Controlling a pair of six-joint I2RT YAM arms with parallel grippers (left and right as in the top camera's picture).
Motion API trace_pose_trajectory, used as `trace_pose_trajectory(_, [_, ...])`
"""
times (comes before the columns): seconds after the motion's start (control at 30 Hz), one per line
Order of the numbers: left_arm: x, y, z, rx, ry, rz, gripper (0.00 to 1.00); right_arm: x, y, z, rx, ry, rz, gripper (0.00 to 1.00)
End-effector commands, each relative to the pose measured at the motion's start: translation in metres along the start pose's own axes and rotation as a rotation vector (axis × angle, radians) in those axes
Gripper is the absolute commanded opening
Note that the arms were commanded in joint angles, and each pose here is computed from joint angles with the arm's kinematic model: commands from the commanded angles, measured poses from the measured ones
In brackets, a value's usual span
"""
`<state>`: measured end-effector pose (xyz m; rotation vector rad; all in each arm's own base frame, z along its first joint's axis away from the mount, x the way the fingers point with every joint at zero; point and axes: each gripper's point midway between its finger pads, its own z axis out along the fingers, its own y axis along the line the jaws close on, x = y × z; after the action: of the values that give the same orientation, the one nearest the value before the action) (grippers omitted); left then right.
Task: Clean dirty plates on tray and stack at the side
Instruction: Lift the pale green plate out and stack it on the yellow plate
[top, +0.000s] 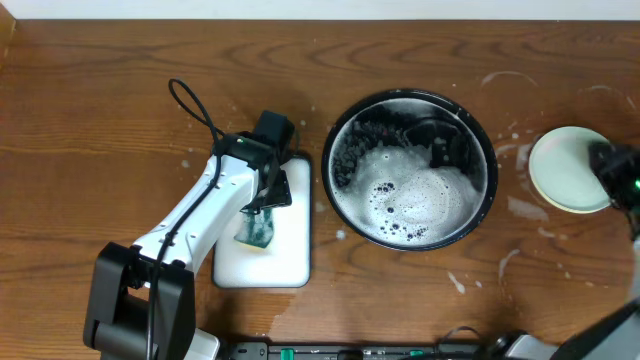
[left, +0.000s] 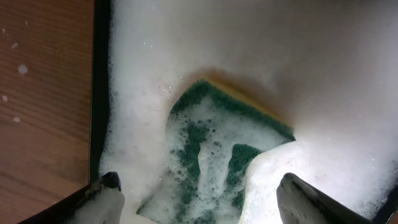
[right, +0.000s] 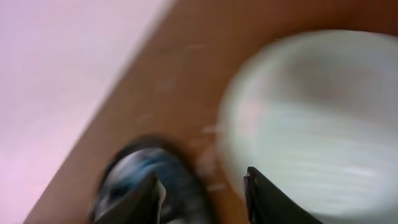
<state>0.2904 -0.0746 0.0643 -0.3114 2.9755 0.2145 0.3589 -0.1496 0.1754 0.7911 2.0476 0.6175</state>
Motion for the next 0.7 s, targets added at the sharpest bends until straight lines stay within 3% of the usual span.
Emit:
trace_pose_trajectory(0.0, [0.001, 0.002, 0.001, -0.006, 0.005, 0.003, 0.82, 0.028, 0.108, -0.022, -0.272, 0.060, -0.240, 0.45])
trace_pose_trajectory(0.17, [0.001, 0.002, 0.001, -0.006, 0.005, 0.003, 0.82, 0.103, 0.200, -0.060, -0.483, 0.154, -0.546, 0.57])
trace_pose_trajectory(0.2, [0.001, 0.002, 0.001, -0.006, 0.005, 0.003, 0.82, 0.114, 0.210, -0.068, -0.514, 0.164, -0.587, 0.69])
trace_pose_trajectory(0.23, [0.001, 0.002, 0.001, -0.006, 0.005, 0.003, 0.82, 0.128, 0.222, -0.078, -0.549, 0.175, -0.624, 0.99])
trace_pose_trajectory(0.47, [0.001, 0.002, 0.001, -0.006, 0.005, 0.003, 0.82, 0.175, 0.261, -0.125, -0.713, 0.220, -0.728, 0.99])
trace_pose_trajectory(0.67, [0.001, 0.002, 0.001, -0.006, 0.005, 0.003, 0.82, 0.185, 0.245, -0.130, -0.672, 0.239, -0.789, 0.99])
